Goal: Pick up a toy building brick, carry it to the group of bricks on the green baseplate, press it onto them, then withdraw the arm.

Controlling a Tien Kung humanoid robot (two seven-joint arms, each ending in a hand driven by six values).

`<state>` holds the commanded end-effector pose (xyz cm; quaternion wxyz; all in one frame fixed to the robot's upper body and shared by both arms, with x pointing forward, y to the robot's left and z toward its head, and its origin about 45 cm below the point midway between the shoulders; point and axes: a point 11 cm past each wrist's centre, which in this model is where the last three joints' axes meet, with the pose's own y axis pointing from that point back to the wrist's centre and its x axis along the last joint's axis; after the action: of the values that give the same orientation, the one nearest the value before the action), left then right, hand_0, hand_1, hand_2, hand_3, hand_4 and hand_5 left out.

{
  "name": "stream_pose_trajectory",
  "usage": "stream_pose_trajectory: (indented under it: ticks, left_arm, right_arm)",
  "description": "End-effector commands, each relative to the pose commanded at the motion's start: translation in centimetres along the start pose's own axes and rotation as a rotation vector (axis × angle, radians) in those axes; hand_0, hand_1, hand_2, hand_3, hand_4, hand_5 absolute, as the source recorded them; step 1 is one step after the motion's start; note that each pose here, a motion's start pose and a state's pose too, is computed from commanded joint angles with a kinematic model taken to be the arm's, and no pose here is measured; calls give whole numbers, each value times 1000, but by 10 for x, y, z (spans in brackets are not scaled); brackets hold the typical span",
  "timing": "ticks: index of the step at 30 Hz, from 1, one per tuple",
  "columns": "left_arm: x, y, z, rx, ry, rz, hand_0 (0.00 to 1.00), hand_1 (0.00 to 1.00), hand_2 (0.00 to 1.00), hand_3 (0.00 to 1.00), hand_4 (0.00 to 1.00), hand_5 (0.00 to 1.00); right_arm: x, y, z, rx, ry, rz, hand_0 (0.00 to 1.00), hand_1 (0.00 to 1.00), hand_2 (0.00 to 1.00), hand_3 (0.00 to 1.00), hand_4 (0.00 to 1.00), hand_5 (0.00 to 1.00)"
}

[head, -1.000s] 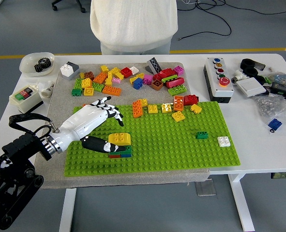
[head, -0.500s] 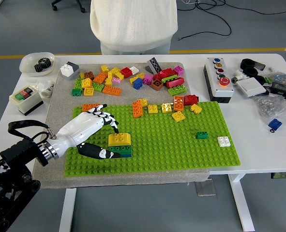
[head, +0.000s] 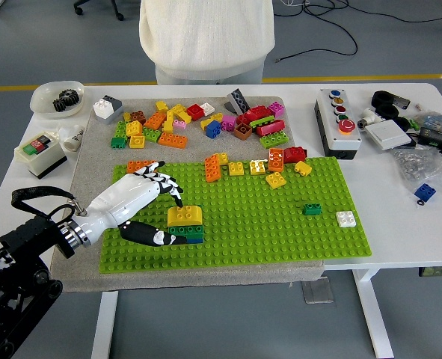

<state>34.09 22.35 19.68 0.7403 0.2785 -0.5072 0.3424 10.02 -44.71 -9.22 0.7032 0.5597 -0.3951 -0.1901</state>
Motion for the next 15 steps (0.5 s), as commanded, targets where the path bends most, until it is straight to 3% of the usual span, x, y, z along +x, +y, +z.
stream_pose_trajectory:
  ticks: [15]
  left_arm:
    - [-1, -2, 3, -1, 20, 5, 998, 838, 757, 550, 998, 627]
  right_arm:
    - [0, 0, -1, 2, -1, 1, 748, 644, 715, 623, 888, 489]
